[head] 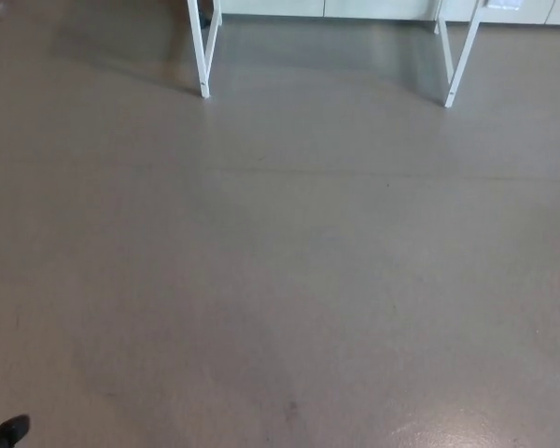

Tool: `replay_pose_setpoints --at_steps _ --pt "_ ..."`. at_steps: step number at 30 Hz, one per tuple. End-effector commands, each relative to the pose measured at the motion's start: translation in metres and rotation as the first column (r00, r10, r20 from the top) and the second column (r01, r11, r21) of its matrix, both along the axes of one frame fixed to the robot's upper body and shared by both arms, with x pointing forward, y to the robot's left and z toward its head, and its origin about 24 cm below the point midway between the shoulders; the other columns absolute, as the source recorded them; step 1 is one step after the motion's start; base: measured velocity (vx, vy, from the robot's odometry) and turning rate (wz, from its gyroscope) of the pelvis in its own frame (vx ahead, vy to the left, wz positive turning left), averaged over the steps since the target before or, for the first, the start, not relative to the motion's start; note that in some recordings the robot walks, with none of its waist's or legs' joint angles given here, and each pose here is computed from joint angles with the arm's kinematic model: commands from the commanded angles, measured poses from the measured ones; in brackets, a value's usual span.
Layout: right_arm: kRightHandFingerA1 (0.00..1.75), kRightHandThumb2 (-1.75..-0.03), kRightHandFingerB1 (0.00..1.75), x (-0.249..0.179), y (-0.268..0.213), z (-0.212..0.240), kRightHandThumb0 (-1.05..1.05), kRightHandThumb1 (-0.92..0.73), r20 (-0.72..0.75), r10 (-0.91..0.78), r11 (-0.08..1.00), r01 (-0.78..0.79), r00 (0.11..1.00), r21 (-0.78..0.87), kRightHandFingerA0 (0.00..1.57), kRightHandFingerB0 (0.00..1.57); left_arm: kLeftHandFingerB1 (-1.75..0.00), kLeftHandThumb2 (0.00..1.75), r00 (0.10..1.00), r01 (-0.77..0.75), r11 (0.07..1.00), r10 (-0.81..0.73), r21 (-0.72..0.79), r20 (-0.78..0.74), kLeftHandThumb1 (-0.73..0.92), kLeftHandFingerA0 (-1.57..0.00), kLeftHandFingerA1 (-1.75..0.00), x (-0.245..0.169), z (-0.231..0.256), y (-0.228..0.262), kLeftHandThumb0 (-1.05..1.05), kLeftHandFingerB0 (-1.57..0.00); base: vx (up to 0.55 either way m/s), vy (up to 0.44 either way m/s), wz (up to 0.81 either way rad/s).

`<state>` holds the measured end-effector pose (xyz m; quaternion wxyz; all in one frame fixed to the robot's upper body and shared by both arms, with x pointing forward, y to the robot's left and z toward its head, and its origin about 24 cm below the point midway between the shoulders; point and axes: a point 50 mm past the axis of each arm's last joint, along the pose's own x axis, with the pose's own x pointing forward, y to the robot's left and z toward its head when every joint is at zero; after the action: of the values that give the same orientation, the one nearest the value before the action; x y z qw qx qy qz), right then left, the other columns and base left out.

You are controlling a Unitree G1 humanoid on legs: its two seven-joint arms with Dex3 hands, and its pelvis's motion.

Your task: The robot walk towards a table in front and uses its left hand to pickup a tennis ball on the left side and put it in a container on the right hand side

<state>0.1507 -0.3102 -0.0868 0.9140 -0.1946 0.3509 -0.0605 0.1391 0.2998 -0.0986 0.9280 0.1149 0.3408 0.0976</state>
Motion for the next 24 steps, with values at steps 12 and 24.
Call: replay_pose_setpoints --at_steps 12,24 --pt "0.43 -0.74 0.40 -0.018 -0.005 -0.004 -0.53 -0.57 -0.039 0.020 1.000 -0.019 0.999 0.014 0.24 0.18 -0.33 0.67 1.000 0.017 1.000 -0.017 0.018 -0.014 0.63 -0.20 -0.37 -0.028 -0.003 0.006 -0.33 -0.18 0.02 0.001 0.00" --pt "0.37 -0.59 0.32 -0.033 -0.006 -0.010 -0.49 -0.66 -0.086 0.031 1.000 -0.031 0.996 0.003 0.33 0.22 -0.35 0.65 0.999 0.038 0.998 -0.035 0.056 -0.042 0.60 -0.26 -0.39 -0.042 -0.007 0.004 -0.32 -0.22 0.03 0.045 0.01"
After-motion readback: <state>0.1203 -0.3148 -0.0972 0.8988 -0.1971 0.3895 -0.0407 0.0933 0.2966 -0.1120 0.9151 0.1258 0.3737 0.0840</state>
